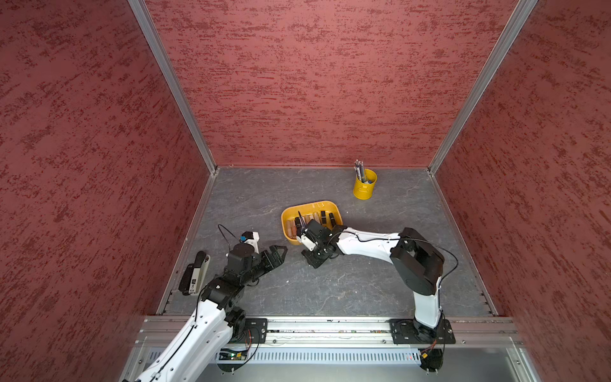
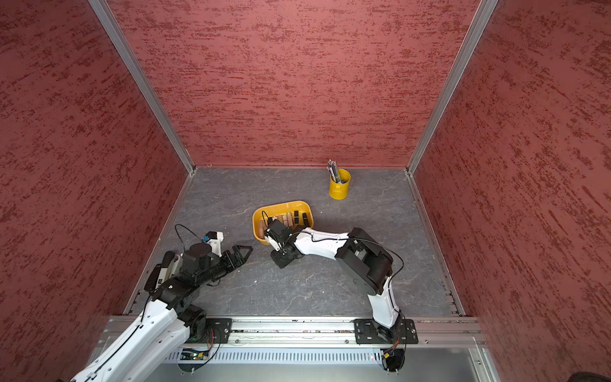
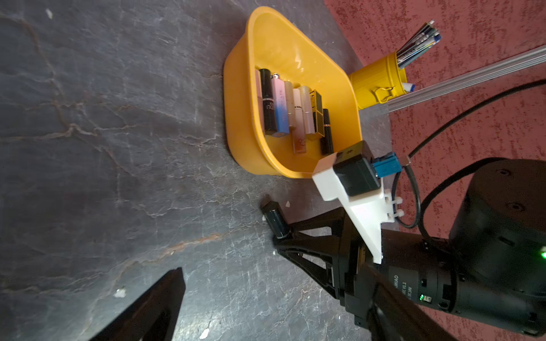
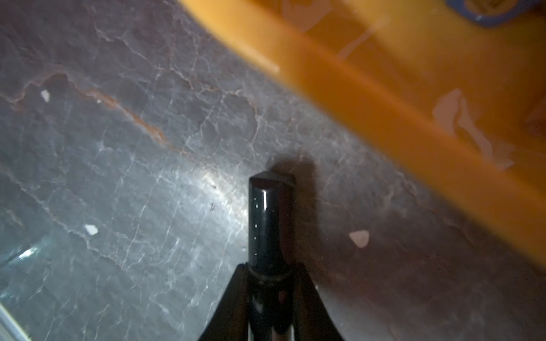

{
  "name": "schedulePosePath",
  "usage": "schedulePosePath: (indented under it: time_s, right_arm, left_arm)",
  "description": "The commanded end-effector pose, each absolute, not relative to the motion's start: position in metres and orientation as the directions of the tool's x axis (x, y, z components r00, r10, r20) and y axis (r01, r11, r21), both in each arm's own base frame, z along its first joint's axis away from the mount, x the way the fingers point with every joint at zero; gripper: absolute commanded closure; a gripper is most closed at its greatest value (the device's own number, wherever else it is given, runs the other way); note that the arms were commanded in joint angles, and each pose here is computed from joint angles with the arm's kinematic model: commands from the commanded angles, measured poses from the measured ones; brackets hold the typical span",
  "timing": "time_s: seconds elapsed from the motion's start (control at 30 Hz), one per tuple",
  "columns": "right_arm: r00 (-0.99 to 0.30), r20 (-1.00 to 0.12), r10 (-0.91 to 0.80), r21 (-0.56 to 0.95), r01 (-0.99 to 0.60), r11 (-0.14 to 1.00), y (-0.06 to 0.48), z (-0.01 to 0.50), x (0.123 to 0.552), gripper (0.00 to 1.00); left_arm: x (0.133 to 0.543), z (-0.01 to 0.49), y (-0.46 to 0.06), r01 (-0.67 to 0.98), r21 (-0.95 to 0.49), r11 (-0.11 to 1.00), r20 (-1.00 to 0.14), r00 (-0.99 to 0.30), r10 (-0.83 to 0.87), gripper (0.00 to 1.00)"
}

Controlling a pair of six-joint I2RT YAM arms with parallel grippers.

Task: Put the lipstick into the storage box
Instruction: Pick up the lipstick at the center of the board, then place the lipstick in the storage box.

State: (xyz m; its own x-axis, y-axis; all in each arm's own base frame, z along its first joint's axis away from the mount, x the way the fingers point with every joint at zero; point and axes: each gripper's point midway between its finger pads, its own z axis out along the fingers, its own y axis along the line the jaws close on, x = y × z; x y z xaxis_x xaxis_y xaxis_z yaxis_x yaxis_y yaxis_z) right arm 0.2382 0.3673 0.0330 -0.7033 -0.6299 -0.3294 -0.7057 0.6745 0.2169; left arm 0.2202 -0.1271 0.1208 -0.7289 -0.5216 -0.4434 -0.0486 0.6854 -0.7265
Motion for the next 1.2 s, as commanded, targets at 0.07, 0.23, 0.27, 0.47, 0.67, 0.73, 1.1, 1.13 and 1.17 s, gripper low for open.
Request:
schedulePosePath:
  time_s: [0.07, 0.23, 0.27, 0.47, 0.67, 0.73, 1.1, 1.13, 1.17]
  right_arm:
    - [-0.718, -0.399, -0.57, 0.326, -0.692, 0.644, 0.373, 0.08, 0.232, 0.79]
    - [-0.74, -0.439, -0.509, 0.404, -0.669, 0.624, 0.368, 0.111, 0.233, 0.79]
    - [-0.745, -0.448, -0.494, 0.42, -0.663, 0.619, 0.367, 0.118, 0.233, 0.79]
    - [-0.776, -0.493, -0.394, 0.517, -0.626, 0.584, 0.356, 0.159, 0.243, 0.79]
    - [-0.81, -0.521, -0.269, 0.59, -0.569, 0.572, 0.334, 0.192, 0.262, 0.79]
    - [-0.82, -0.525, -0.228, 0.603, -0.547, 0.581, 0.327, 0.201, 0.272, 0.79]
    - [-0.857, -0.486, -0.172, 0.429, -0.406, 0.807, 0.297, 0.186, 0.332, 0.79]
    - [-0.862, -0.478, -0.17, 0.414, -0.392, 0.821, 0.296, 0.183, 0.337, 0.78]
    - [-0.865, -0.474, -0.167, 0.403, -0.381, 0.832, 0.295, 0.181, 0.341, 0.78]
  left_arm:
    - [0.224, 0.143, -0.14, 0.077, -0.762, 0.643, -0.491, -0.716, -0.496, 0.04]
    - [0.227, 0.162, -0.154, 0.169, -0.791, 0.588, -0.509, -0.715, -0.479, 0.04]
    - [0.227, 0.166, -0.157, 0.187, -0.797, 0.574, -0.511, -0.716, -0.475, 0.04]
    - [0.23, 0.188, -0.172, 0.27, -0.821, 0.502, -0.517, -0.725, -0.456, 0.03]
    - [0.235, 0.2, -0.178, 0.296, -0.824, 0.484, -0.524, -0.723, -0.451, 0.03]
    - [0.236, 0.201, -0.179, 0.297, -0.824, 0.482, -0.523, -0.724, -0.449, 0.03]
    - [0.242, 0.191, -0.18, 0.269, -0.82, 0.505, -0.514, -0.734, -0.444, 0.03]
    - [0.242, 0.191, -0.18, 0.268, -0.819, 0.507, -0.515, -0.733, -0.444, 0.04]
    - [0.242, 0.19, -0.179, 0.265, -0.819, 0.51, -0.514, -0.734, -0.444, 0.04]
